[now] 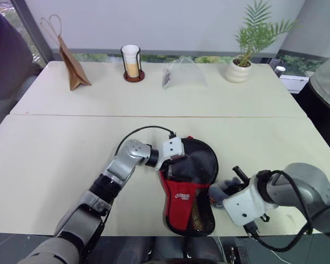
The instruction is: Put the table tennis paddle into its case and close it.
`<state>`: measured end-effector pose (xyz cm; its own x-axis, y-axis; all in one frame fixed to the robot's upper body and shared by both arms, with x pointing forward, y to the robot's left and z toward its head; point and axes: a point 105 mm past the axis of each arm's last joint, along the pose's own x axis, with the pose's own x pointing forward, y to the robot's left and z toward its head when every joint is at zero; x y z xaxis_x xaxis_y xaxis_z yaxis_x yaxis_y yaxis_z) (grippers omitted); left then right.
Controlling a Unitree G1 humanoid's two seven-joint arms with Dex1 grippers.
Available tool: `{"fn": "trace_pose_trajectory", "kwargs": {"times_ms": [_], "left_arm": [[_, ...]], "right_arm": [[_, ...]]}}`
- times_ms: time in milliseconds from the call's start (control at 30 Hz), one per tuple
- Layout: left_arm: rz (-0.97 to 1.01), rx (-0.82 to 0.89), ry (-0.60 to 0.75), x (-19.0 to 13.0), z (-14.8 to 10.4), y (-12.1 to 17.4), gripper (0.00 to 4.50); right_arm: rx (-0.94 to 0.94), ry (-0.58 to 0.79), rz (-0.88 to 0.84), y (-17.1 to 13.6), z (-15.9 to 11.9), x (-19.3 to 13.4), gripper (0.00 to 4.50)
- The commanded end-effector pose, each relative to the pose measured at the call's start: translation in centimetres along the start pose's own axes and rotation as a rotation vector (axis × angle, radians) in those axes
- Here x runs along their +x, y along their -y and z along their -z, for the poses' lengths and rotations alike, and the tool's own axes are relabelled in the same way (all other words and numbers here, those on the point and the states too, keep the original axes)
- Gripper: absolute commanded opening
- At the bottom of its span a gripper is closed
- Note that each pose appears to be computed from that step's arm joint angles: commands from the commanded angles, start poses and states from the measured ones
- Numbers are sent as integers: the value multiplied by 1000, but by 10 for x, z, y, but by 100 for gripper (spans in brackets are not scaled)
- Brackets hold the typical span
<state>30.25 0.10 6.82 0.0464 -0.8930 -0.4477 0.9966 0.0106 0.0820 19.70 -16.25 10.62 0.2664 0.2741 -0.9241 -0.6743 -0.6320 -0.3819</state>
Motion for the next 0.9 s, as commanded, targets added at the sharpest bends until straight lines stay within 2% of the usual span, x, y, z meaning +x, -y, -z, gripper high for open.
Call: {"fn": "trace_pose_trajectory", "kwargs": {"times_ms": [33, 300, 500, 733, 900], "left_arm": [[39, -92, -139, 7, 41, 13, 450], [45, -82, -148, 10, 41, 12, 450], [39, -82, -141, 13, 40, 10, 450], [38, -87, -136, 14, 41, 12, 450], [35, -90, -134, 14, 42, 12, 450]], "right_arm": [[-47, 83, -83, -15, -23, -6, 40], [65, 126, -303, -54, -28, -17, 40], [282, 256, -463, -76, -41, -26, 40], [340, 241, -560, -94, -31, -26, 40], [318, 171, -521, -92, -16, -26, 40]]}}
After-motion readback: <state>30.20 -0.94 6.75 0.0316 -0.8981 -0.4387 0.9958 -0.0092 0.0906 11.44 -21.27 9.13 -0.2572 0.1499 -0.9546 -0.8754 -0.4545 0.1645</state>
